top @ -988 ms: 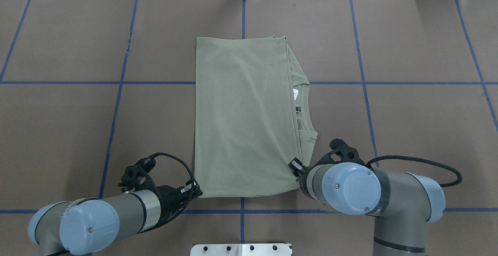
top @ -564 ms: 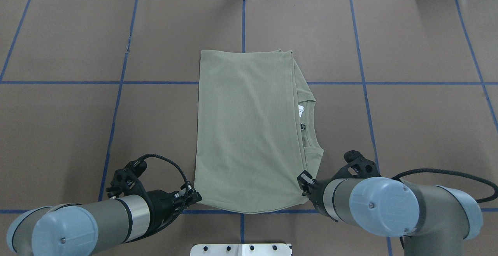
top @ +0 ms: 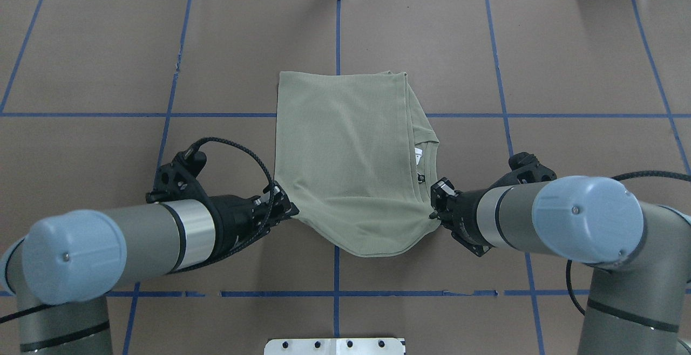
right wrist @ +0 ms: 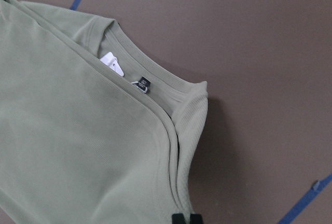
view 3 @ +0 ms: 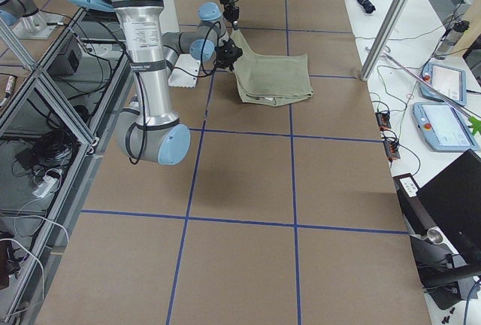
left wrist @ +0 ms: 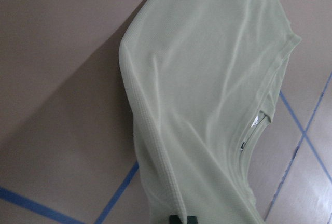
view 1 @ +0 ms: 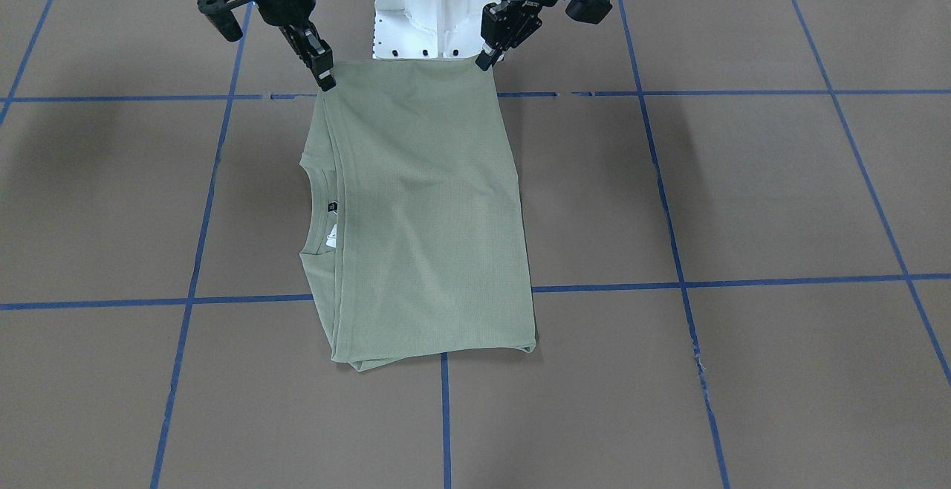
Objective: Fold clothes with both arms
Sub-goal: 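Grasp the near edge with both grippers and fold it over away from the robot, then lay the folded edge down at the far side and open both grippers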
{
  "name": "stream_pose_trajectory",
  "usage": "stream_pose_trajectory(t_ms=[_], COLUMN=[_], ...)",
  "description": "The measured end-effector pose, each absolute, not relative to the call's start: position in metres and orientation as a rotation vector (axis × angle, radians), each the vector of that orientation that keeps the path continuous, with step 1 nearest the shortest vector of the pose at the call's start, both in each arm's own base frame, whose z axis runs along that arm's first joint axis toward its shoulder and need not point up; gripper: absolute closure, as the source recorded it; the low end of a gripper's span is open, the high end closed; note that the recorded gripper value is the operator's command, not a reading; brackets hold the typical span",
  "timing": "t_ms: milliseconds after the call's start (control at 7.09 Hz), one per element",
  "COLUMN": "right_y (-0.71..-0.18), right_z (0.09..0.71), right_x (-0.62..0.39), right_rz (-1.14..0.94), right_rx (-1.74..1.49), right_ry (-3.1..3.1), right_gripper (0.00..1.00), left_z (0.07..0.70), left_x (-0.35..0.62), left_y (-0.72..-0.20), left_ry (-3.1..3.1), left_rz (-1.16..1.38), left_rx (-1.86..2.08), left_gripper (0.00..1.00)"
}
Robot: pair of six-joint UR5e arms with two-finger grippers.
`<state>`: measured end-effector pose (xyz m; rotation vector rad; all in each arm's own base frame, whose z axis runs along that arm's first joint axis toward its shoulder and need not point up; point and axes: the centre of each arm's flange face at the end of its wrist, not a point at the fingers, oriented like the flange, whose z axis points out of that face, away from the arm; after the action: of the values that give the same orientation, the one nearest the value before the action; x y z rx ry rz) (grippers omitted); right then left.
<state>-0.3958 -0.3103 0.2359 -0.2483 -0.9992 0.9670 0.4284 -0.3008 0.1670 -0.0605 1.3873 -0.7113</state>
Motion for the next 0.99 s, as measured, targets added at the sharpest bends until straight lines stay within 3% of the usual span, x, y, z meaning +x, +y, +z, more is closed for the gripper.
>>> stream_pose_trajectory(t_ms=[564, 988], right_y=[-0.479, -0.575], right_z=[0.244, 0.264], right_x=[-0.423, -0.465], right_rz=[0.972, 0.978], right_rx=[-0.133, -0.116], right_ry=[-0.911, -0.903], right_gripper=[1.0, 1.0], left_z=[0.203, 0.237], left_x=[0.449, 0.477], left_y=[-0.447, -0.508], left_ry=[1.254, 1.234], left_rz=[-0.75, -0.761], left_rx=[0.169, 0.227], left_gripper=[1.0, 1.0])
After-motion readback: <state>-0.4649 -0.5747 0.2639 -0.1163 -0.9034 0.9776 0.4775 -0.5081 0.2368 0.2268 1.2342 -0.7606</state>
